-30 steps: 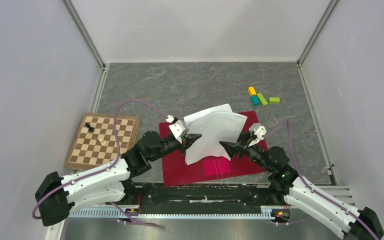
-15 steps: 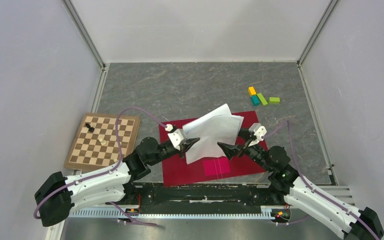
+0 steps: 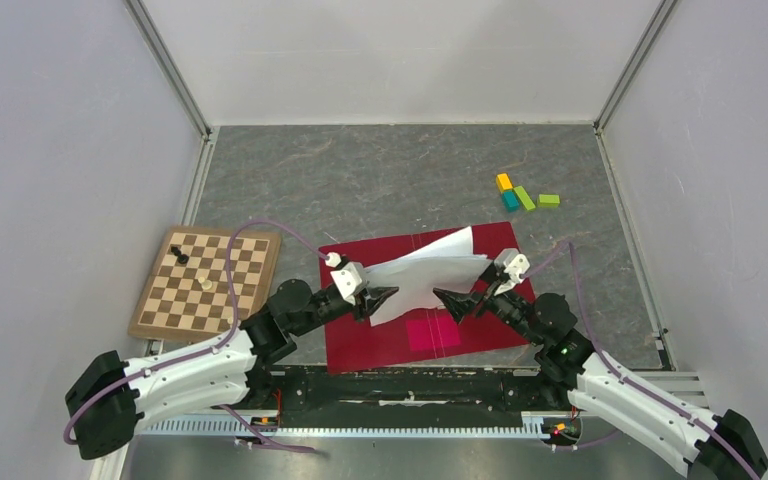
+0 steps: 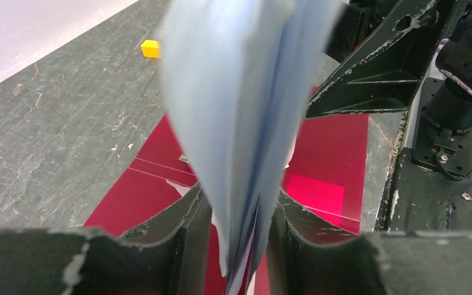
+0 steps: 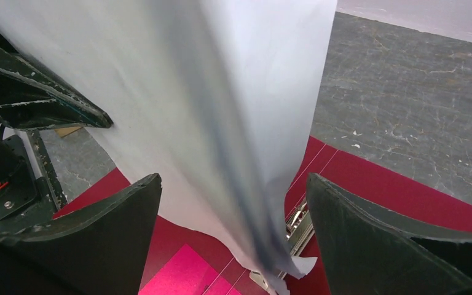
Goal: Put the files into the folder
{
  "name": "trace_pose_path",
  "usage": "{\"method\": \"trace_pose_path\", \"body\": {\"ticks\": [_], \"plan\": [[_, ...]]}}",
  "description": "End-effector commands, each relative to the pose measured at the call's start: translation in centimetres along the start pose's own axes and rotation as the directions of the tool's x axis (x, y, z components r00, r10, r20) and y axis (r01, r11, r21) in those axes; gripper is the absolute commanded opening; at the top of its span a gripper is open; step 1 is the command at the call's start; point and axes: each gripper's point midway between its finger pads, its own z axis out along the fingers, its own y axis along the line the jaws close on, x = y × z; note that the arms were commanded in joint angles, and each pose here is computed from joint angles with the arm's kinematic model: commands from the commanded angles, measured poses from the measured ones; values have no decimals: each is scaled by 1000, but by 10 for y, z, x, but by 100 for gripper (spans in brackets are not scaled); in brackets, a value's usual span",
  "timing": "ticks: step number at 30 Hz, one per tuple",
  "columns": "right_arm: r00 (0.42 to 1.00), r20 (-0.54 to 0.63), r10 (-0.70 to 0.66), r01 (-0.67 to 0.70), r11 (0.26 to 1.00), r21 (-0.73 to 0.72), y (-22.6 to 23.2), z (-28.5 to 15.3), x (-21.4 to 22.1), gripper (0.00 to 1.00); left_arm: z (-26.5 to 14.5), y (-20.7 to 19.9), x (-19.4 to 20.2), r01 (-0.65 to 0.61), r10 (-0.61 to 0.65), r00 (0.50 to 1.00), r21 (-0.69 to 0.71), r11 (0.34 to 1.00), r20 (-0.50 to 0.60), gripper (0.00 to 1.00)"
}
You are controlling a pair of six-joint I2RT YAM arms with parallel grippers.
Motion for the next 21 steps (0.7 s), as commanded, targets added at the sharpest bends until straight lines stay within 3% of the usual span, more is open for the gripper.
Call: {"method": "trace_pose_path", "body": {"ticks": [1,11,17,21], "plan": [[998,67,-6,7,1000,-14,3,1,-17,91,8,1,-26,-2,2,999,-2,1000,42,42],[999,21,-24,24,1000,15,-2,13,-21,91,12,5,-29,-1,1,999,-16,1000,35,40],[1000,18,-24,24,1000,14,-2,20,-25,92,12,5,-19,17,-17,1000,-22,1000,5,25],[999,14,-31,31,999,31,-5,21,-25,93,10,2,-18,29,-29,1000,-12,999,3,34]]}}
